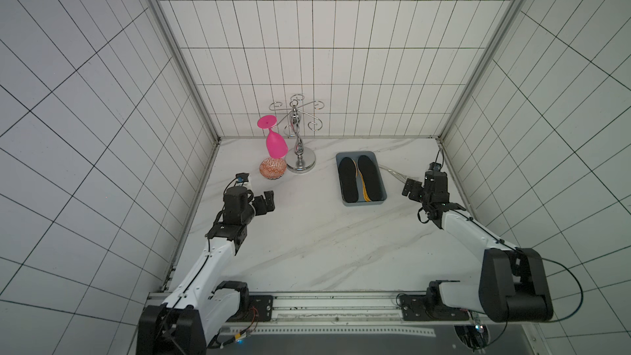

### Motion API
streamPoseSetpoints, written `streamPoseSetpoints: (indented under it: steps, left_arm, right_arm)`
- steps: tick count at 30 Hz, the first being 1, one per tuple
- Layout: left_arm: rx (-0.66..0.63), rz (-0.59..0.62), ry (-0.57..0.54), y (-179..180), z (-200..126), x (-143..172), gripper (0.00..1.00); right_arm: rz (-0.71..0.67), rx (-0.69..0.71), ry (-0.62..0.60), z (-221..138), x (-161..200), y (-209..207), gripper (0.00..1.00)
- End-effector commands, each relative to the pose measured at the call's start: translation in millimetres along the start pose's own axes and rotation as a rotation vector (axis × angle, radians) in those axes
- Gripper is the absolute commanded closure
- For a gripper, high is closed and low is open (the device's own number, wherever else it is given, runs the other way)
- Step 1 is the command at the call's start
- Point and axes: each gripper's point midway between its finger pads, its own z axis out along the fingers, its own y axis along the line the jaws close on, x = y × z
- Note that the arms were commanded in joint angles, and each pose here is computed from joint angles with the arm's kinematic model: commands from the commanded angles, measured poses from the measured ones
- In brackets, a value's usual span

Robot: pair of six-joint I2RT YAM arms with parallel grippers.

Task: Put the insoles into the storage box
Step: Reset both arms

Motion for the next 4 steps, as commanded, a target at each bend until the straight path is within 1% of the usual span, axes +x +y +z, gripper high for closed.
streamPoseSetpoints:
  steps: [1,2,4]
  left_arm:
    - [-0.069,0.04,-0.133,18.4,11.7,-32.9,0.01]
    - [-0.08,0.025,-0.134,24.9,16.6,-32.0,0.01]
    - [-0.061,0.026,-0.154,27.0,25.4,-28.9,0.01]
  right_arm:
    - [0.012,-0.039,-0.202,1.5,-46.3,-10.3,0.01]
    - [0.014,-0.041,-0.206,2.5,-45.5,-13.0,0.01]
    - [0.025,0.006,-0.245,2.3,-44.3,-22.7,0.01]
